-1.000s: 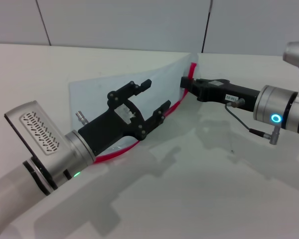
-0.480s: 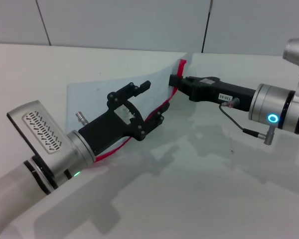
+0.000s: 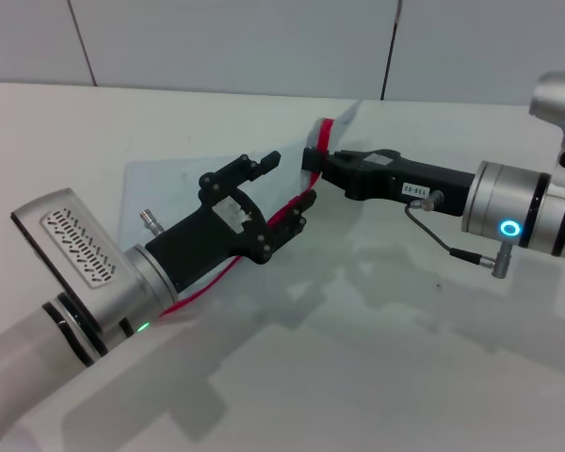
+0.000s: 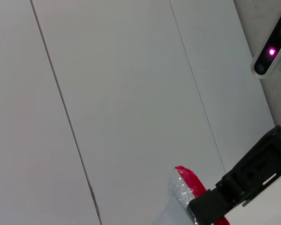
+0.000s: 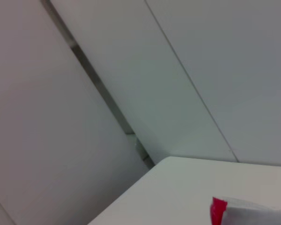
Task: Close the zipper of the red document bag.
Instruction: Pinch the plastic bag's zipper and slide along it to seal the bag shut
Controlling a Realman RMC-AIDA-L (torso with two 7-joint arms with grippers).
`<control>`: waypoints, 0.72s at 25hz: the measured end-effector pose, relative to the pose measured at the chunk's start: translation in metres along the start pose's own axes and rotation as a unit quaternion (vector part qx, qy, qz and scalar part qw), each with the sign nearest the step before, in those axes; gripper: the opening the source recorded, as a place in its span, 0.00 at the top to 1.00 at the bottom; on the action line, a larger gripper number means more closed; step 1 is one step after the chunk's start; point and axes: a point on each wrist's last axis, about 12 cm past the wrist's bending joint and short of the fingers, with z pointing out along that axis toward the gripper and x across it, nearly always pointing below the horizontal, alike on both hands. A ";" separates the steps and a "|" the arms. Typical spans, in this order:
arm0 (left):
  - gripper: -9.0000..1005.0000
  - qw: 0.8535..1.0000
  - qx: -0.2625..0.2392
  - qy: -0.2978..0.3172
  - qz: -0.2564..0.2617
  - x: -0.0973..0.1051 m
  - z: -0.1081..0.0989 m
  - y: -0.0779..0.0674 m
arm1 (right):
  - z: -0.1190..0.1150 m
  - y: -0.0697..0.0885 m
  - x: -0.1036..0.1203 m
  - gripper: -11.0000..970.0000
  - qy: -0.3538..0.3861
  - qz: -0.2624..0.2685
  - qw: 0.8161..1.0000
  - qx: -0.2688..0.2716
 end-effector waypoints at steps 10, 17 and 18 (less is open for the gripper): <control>0.45 1.000 0.007 0.000 0.006 0.000 0.000 -0.002 | 0.000 0.001 0.000 0.98 0.000 0.000 1.000 -0.003; 0.61 1.000 0.008 -0.001 0.023 0.000 0.000 -0.004 | 0.000 -0.001 -0.001 0.98 -0.002 0.001 1.000 0.002; 0.61 1.000 0.008 -0.001 0.023 0.000 0.000 -0.004 | 0.000 -0.001 -0.001 0.98 -0.003 0.001 1.000 0.002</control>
